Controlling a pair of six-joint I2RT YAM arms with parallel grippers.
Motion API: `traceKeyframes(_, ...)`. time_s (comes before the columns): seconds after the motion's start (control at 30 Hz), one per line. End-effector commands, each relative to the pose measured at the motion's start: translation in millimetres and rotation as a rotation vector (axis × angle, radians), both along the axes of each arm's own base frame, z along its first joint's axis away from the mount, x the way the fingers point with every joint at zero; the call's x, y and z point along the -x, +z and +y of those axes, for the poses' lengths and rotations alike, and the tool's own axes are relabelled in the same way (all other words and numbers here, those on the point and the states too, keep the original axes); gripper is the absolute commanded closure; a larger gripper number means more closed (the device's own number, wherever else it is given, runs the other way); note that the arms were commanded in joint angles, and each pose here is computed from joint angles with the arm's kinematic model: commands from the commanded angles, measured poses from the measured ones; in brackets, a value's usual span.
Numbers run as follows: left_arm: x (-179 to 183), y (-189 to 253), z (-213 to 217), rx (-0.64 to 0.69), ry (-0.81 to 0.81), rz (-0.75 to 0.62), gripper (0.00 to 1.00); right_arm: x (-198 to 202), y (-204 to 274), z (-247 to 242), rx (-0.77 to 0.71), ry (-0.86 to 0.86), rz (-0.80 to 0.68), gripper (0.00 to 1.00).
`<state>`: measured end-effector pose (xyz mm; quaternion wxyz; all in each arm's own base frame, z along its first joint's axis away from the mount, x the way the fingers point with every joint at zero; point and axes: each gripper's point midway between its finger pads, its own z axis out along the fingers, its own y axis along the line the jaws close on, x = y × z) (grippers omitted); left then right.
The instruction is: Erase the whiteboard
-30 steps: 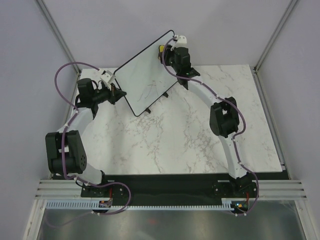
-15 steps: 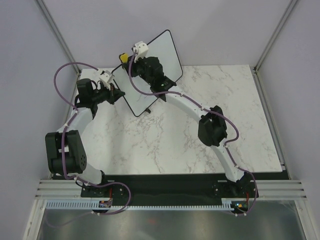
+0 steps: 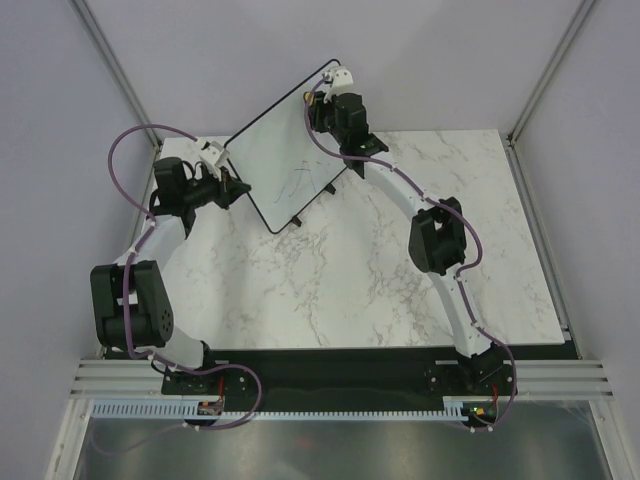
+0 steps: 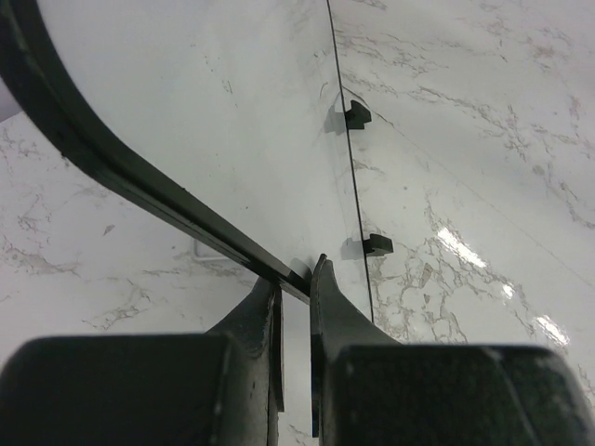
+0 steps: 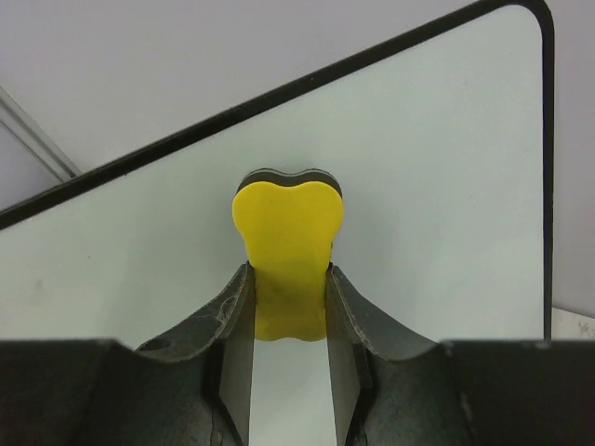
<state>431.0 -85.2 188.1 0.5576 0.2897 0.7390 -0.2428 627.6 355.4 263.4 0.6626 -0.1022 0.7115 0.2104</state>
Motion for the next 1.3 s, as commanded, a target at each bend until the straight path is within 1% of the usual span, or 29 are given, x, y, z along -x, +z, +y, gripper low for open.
traceKeyframes(0.0, -20, -14, 22, -0.260, 0.010, -0.171, 0.98, 24, -33, 43, 0.069, 0.096, 0.061, 1.00)
traceKeyframes(0.1, -20, -14, 23, -0.259, 0.011, -0.169, 0.98, 54, -35, 77, 0.172, 0.197, 0.015, 1.00)
traceKeyframes(0.13, -20, -14, 23, -0.260, 0.011, -0.171, 0.98, 64, -34, 85, 0.243, 0.230, -0.023, 1.00)
traceKeyframes(0.17, -21, -14, 23, -0.261, 0.012, -0.170, 0.98, 81, -32, 102, 0.267, 0.269, -0.043, 1.00)
traceKeyframes(0.2, -21, -15, 23, -0.262, 0.014, -0.168, 0.98, 90, -25, 108, 0.282, 0.286, -0.062, 1.00)
traceKeyframes(0.23, -21, -15, 23, -0.262, 0.014, -0.168, 0.98, 100, -30, 115, 0.300, 0.325, -0.065, 1.00)
traceKeyframes(0.3, -23, -16, 24, -0.260, 0.017, -0.163, 0.98, 118, -30, 131, 0.285, 0.379, -0.059, 1.00)
traceKeyframes(0.37, -23, -15, 24, -0.257, 0.020, -0.161, 0.98, 132, -38, 136, 0.269, 0.405, -0.034, 1.00)
traceKeyframes(0.4, -24, -15, 25, -0.257, 0.027, -0.159, 0.98, 135, -43, 134, 0.269, 0.405, -0.024, 1.00)
traceKeyframes(0.43, -24, -15, 25, -0.257, 0.030, -0.158, 0.98, 142, -62, 126, 0.287, 0.395, 0.014, 1.00)
traceKeyframes(0.5, -24, -16, 27, -0.261, 0.042, -0.154, 0.98, 143, -59, 114, 0.264, 0.348, -0.006, 1.00)
traceKeyframes(0.53, -24, -16, 27, -0.263, 0.043, -0.155, 0.98, 139, -86, 97, 0.298, 0.275, 0.039, 1.00)
traceKeyframes(0.6, -24, -18, 29, -0.268, 0.050, -0.150, 0.98, 130, -91, 77, 0.256, 0.208, 0.077, 1.00)
traceKeyframes(0.67, -25, -18, 31, -0.267, 0.058, -0.148, 0.98, 114, -107, 47, 0.193, 0.140, 0.137, 1.00)
traceKeyframes(0.7, -26, -17, 33, -0.267, 0.064, -0.149, 0.98, 108, -113, 39, 0.126, 0.110, 0.178, 1.00)
traceKeyframes(0.73, -26, -18, 34, -0.267, 0.069, -0.144, 0.98, 92, -119, 15, 0.094, 0.055, 0.195, 1.00)
traceKeyframes(0.77, -27, -16, 37, -0.267, 0.075, -0.147, 0.98, 84, -124, 5, 0.068, 0.024, 0.213, 1.00)
traceKeyframes(0.8, -27, -17, 37, -0.265, 0.077, -0.143, 0.98, 76, -130, -1, 0.051, 0.001, 0.229, 1.00)
traceKeyframes(0.87, -26, -18, 38, -0.264, 0.077, -0.142, 0.98, 61, -137, -19, 0.070, -0.065, 0.235, 1.00)
traceKeyframes(0.9, -25, -18, 37, -0.262, 0.074, -0.141, 0.98, 57, -145, -21, 0.091, -0.079, 0.240, 1.00)
traceKeyframes(0.93, -25, -18, 37, -0.264, 0.072, -0.143, 0.98, 51, -138, -20, 0.096, -0.081, 0.218, 1.00)
traceKeyframes(0.97, -24, -19, 36, -0.263, 0.070, -0.140, 0.98, 50, -141, -19, 0.107, -0.080, 0.226, 1.00)
traceKeyframes(1.0, -24, -20, 37, -0.264, 0.070, -0.140, 0.98, 49, -139, -11, 0.097, -0.046, 0.224, 1.00)
traceKeyframes(1.1, -25, -22, 36, -0.262, 0.068, -0.134, 0.98, 63, -137, 13, 0.130, 0.024, 0.209, 1.00)
traceKeyframes(1.13, -25, -22, 37, -0.261, 0.070, -0.133, 0.98, 76, -141, 26, 0.169, 0.055, 0.197, 1.00)
traceKeyframes(1.17, -25, -22, 36, -0.259, 0.068, -0.131, 0.98, 83, -139, 33, 0.176, 0.072, 0.188, 1.00)
traceKeyframes(1.2, -25, -23, 36, -0.257, 0.068, -0.128, 0.98, 97, -142, 39, 0.180, 0.109, 0.194, 1.00)
traceKeyframes(1.27, -27, -23, 36, -0.254, 0.068, -0.127, 0.98, 122, -136, 62, 0.158, 0.183, 0.161, 1.00)
